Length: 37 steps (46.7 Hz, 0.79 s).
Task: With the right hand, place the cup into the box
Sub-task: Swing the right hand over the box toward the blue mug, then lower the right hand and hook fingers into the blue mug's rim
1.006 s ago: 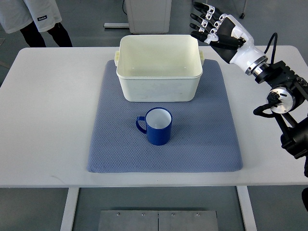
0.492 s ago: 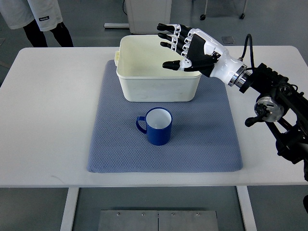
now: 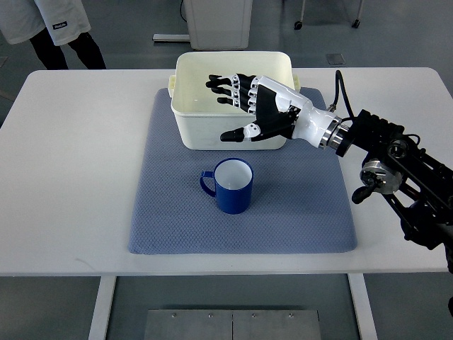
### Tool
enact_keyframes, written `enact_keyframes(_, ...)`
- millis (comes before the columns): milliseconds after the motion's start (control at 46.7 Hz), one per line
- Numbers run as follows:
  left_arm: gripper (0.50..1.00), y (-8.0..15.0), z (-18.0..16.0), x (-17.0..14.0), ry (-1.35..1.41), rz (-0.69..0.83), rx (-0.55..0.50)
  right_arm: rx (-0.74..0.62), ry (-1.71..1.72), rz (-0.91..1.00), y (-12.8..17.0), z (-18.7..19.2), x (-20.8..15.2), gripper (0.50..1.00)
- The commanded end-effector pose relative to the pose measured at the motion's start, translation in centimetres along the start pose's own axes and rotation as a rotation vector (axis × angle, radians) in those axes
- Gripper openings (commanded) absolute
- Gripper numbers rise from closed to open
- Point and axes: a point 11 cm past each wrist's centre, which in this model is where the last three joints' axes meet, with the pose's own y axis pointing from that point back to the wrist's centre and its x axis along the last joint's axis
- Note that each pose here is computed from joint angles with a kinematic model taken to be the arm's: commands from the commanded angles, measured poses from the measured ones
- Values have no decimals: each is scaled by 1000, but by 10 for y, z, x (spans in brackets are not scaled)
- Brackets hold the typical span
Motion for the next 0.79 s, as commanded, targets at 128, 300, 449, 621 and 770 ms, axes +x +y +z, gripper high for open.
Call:
enact_keyframes(128,1000,0,0,0,0,0,0,-21,17,-29,-2,9,-9,998)
enact_keyframes(300,1000,0,0,0,0,0,0,-40,23,-44,-2,16,-15,998)
enact_keyframes(449,1000,0,0,0,0,0,0,-53,21,-47,-1,22,-17,998)
enact_keyframes(621,1000,0,0,0,0,0,0,-62,20,-51,-1,27,-20,998)
enact_keyframes(770,1000,0,0,0,0,0,0,-81,21,-46,2,37,-18,998)
